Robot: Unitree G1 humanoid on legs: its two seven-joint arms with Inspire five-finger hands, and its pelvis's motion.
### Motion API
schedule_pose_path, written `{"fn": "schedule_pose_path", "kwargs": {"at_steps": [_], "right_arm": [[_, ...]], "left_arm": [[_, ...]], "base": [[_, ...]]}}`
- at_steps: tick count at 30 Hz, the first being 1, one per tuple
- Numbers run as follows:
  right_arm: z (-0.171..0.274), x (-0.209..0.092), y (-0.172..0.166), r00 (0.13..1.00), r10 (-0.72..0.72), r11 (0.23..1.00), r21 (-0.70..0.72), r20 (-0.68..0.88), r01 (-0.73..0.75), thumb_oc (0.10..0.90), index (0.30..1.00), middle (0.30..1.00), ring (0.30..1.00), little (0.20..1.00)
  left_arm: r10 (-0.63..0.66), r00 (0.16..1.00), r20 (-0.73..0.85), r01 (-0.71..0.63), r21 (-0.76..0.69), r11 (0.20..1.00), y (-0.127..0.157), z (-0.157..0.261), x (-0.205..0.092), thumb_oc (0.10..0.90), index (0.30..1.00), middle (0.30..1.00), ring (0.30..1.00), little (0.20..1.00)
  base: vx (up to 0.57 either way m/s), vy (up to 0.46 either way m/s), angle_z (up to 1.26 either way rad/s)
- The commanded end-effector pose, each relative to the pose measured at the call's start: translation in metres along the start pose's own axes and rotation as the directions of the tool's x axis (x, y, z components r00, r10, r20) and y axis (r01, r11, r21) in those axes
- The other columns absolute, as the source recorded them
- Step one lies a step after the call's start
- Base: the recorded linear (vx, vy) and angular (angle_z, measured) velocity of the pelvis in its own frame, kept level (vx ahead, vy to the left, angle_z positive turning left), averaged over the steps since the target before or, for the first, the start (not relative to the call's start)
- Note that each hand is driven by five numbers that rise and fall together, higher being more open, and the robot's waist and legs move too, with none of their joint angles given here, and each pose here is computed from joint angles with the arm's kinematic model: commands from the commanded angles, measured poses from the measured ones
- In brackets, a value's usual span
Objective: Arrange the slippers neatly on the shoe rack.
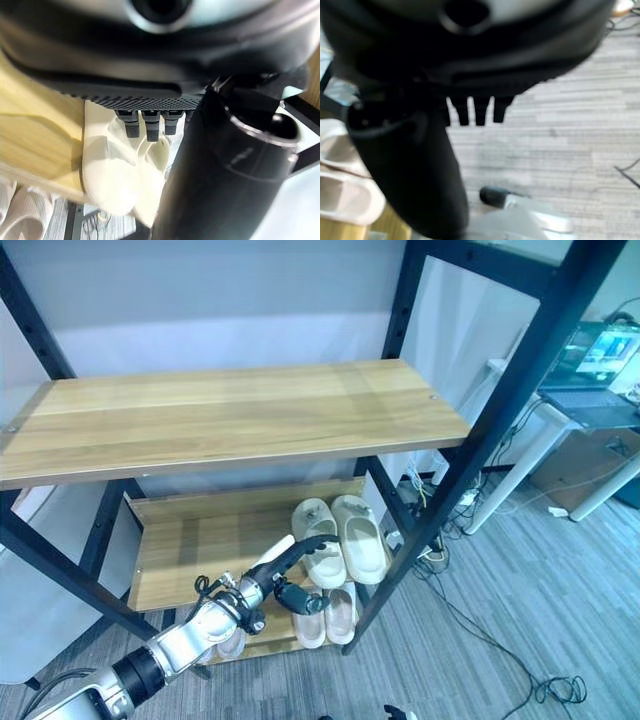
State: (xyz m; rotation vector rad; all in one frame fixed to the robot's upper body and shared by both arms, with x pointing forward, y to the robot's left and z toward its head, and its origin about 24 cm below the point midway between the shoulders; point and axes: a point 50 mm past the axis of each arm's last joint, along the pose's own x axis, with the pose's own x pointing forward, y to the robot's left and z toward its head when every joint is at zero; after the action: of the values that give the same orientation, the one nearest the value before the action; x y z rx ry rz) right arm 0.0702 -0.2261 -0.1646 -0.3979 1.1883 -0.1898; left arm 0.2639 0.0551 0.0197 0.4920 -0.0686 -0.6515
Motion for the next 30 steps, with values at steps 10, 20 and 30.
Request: {"fn": "schedule_pose_path", "kwargs": {"at_steps": [10,20,30], "right_arm": [[-0.015,-0.004,0.011,0.996,0.047,0.999,-0.021,-0.074,-0.048,0.800,0.900,0.900,0.900,0.900],[0.013,0.000,0.014,0.997,0.067,0.991,-0.117,0.040,-0.062,0.800,0.900,0.900,0.900,0.900],[0.003,-0.003,0.020,0.996,0.092,0.992,-0.091,0.016,-0.090,0.800,0.900,0.900,0.900,0.900]], "left_arm": [[0.250,0.936,0.249,-0.220,-0.143,0.965,0.087,0.038,-0.057,0.800,0.900,0.900,0.900,0.900],[0.166,0.986,-0.009,-0.162,-0.263,0.951,0.082,-0.015,-0.112,0.800,0.900,0.900,0.900,0.900],[0.155,0.988,-0.026,-0.149,-0.463,0.874,0.098,-0.012,-0.138,0.800,0.900,0.900,0.900,0.900]], "base": [[-0.01,0.010,0.04],[-0.02,0.005,0.00],[0.00,0.000,0.00]]}}
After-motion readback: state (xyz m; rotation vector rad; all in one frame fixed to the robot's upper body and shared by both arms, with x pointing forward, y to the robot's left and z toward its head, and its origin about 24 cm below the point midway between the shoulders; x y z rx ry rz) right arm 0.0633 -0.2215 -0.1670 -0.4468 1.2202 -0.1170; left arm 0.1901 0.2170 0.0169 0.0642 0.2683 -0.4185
